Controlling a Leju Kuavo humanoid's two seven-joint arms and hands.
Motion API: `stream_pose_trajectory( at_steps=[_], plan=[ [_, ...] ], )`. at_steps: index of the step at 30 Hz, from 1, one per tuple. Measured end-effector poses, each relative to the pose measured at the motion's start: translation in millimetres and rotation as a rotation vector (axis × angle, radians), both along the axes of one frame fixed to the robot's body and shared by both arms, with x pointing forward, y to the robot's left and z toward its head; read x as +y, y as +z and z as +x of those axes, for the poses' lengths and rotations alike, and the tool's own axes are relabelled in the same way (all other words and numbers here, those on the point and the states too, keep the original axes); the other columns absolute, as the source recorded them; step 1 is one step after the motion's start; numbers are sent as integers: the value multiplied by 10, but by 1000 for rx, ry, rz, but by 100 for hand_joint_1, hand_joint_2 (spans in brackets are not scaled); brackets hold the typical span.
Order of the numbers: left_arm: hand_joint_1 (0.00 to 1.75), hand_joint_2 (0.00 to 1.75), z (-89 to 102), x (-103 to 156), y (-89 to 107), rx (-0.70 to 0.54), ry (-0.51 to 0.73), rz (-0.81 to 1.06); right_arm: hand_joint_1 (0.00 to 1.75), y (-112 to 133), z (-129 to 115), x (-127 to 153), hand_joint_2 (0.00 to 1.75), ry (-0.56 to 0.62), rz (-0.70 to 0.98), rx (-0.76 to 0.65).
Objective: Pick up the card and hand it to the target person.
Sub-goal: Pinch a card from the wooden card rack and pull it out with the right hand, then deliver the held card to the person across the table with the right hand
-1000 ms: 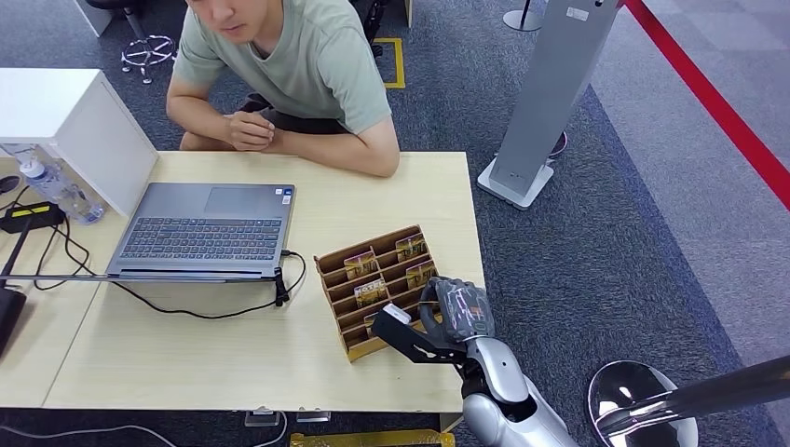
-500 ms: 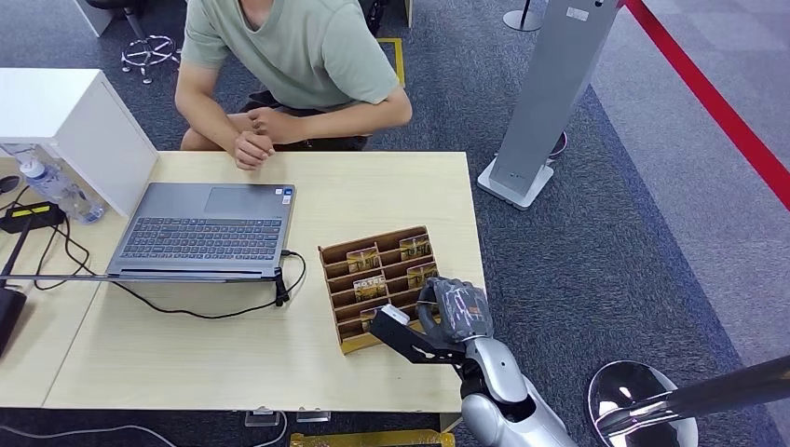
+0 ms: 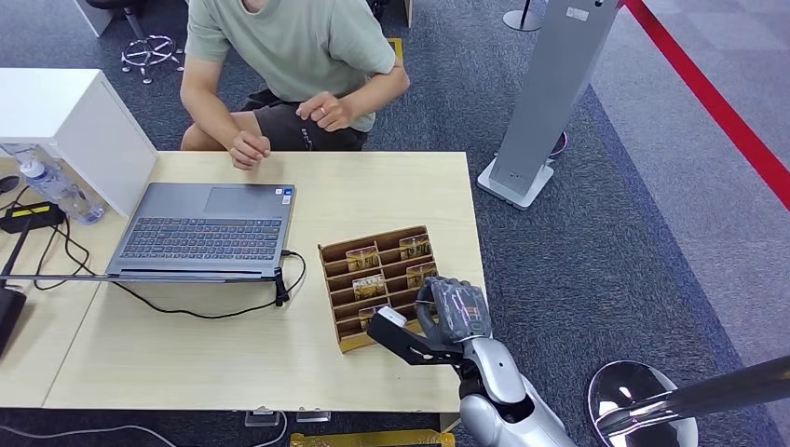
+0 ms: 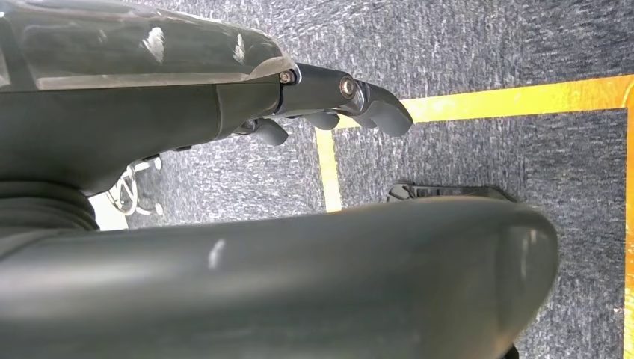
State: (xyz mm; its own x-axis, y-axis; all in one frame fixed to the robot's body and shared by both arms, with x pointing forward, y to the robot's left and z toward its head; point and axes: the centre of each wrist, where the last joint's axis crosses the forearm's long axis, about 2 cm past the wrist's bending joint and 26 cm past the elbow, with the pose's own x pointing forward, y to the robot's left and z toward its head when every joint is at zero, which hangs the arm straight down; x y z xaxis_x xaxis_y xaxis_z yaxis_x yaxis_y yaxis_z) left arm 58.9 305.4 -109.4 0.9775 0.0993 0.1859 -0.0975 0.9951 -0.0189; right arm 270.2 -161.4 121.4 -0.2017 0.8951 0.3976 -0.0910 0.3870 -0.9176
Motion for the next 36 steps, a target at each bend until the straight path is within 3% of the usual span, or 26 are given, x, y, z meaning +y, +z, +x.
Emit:
stream_pose_trajectory(
  at_steps=[14, 19, 29, 36],
  plan=[
    [0, 0, -2, 1, 0, -7, 5, 3, 140, 427, 35, 67, 175, 48, 54, -174],
    [0, 0, -2, 2, 0, -13, 10, 6, 140, 746, -5, 75, 175, 69, 101, -304],
    [0, 0, 1, 1, 0, -16, 2, 8, 140, 839, 10, 108, 175, 123, 122, -336],
    [0, 0, 17, -8, 2, -28, -17, 10, 140, 949, 290, 263, 175, 192, 107, -406]
  ],
)
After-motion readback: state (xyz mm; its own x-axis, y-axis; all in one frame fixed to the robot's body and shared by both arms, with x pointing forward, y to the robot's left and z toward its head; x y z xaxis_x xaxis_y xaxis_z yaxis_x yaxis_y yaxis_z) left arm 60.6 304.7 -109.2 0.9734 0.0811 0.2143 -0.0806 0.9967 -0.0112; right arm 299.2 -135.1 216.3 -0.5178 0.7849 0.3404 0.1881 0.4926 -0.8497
